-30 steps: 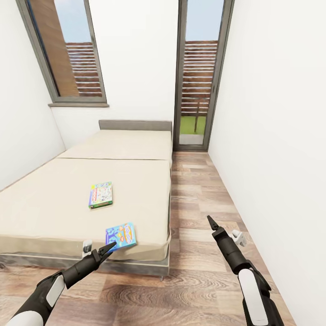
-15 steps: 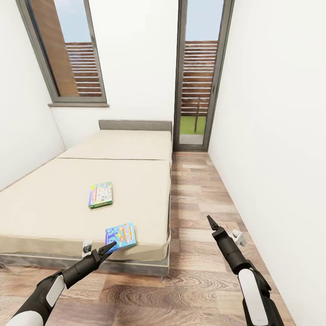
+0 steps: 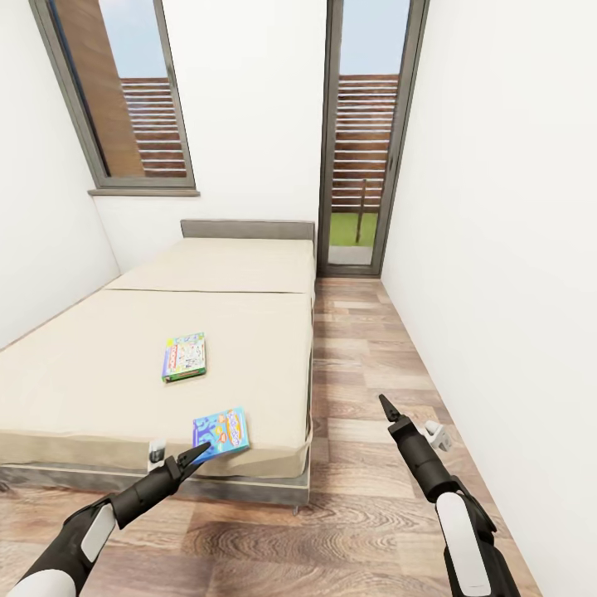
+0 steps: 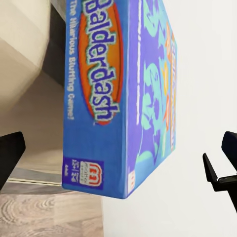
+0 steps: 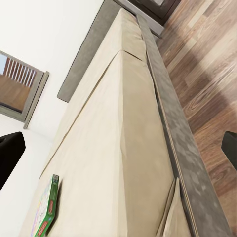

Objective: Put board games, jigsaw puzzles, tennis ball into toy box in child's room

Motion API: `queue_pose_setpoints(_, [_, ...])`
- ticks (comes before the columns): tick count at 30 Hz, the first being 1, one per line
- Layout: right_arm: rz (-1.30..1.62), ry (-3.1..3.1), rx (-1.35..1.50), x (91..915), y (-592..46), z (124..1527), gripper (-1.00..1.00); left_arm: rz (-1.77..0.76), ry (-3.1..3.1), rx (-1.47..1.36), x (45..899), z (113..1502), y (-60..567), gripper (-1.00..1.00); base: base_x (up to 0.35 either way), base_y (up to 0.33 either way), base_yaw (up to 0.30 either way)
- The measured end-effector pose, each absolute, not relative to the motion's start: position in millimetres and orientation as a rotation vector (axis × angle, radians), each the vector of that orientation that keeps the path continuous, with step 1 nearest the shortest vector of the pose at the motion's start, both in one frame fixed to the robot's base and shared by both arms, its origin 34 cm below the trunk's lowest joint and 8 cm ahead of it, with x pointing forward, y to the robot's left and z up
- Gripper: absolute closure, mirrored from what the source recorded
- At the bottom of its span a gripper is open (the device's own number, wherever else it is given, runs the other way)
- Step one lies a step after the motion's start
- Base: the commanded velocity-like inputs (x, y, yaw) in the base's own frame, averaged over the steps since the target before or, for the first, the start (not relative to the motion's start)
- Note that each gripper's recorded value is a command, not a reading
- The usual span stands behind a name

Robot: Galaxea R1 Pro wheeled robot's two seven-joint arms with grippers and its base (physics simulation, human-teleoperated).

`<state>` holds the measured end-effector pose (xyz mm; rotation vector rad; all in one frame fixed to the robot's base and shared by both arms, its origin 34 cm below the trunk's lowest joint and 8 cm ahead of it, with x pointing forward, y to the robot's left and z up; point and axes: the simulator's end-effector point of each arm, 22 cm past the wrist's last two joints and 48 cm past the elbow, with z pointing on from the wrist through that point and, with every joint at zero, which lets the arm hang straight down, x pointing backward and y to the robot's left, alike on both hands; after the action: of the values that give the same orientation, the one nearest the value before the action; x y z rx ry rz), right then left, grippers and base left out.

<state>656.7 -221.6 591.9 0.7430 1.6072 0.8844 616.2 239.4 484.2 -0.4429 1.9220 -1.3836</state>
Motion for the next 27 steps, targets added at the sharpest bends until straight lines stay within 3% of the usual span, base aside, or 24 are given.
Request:
queue_pose_setpoints(4, [0.885, 1.607, 0.742, 656.7, -221.2, 592.0, -1.0, -1.383, 1.922, -0.444, 616.2, 484.2, 240.0, -1.0, 0.0, 0.0, 0.0])
queue_pose_setpoints(5, [0.885, 1.608, 0.742, 656.8, -221.1, 592.0, -1.0, -1.383, 1.922, -0.444, 616.2, 484.3, 239.9, 1.0, 0.0, 0.0, 0.0])
queue_pose_setpoints(27, [0.886, 1.608, 0.74, 656.8, -220.4, 592.2, -1.0, -1.393, 1.917, -0.453, 616.5, 485.5, 239.5, 1.0, 0.0, 0.0, 0.0])
